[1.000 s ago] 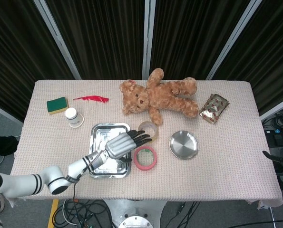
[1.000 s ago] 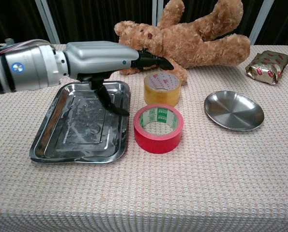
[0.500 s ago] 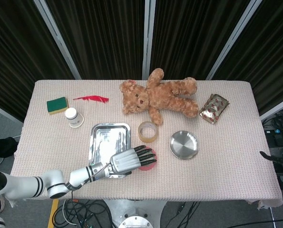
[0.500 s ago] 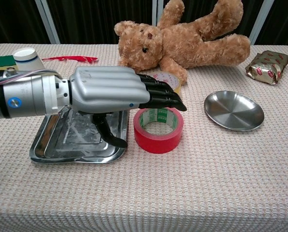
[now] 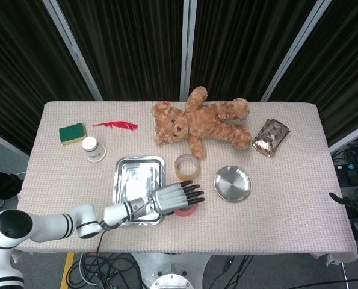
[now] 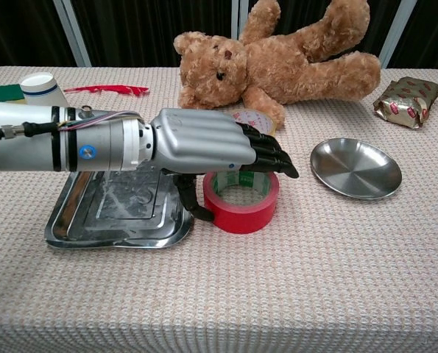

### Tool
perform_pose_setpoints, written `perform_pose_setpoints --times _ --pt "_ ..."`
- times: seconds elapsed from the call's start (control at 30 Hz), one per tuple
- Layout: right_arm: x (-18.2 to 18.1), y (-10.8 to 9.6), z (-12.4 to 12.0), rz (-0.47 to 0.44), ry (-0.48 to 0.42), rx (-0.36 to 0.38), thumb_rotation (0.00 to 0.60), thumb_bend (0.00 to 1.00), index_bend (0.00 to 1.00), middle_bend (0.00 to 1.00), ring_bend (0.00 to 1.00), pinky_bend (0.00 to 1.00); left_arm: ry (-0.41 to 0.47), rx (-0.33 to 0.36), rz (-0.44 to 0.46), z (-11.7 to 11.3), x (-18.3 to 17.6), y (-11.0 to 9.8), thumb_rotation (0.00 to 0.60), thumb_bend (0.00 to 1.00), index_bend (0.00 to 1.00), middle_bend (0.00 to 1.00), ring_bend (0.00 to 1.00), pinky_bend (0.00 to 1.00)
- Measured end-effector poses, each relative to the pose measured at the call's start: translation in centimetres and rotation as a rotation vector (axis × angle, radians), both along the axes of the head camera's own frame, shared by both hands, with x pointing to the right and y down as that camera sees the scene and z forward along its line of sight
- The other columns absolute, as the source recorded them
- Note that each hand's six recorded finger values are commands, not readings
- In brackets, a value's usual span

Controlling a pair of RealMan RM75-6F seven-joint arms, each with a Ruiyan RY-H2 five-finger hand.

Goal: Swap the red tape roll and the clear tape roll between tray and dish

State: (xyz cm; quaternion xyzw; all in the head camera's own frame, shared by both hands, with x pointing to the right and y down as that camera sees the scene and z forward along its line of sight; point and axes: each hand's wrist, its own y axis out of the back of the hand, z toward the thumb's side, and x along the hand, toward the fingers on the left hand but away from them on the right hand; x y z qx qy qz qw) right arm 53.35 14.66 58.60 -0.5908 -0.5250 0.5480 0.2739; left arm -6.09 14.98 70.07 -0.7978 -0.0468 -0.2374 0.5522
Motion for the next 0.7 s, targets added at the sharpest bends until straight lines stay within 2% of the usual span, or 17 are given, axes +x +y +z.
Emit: perform_pose_setpoints --times 0.17,0.47,0.7 --pt "0.0 0.0 0.0 -0.002 -0.001 0.001 0.6 0.0 0.0 0.0 0.0 0.0 0.0 0.022 0.019 0.0 0.2 0.2 0.6 0.17 0.07 0.07 0.01 0.13" --pt "-0.1 0.0 0.0 -0.003 -0.003 0.0 0.6 0.0 0.0 0.0 0.0 0.0 -0.008 0.045 0.02 0.2 0.5 0.1 0.6 0.24 0.19 0.19 0.11 0.21" --pt "0.1 0.0 -0.1 0.0 -0.003 0.005 0.6 0.0 0.0 0.0 0.0 0.0 0.025 0.059 0.013 -1.1 0.5 0.1 0.6 0.26 0.25 0.24 0.16 0.25"
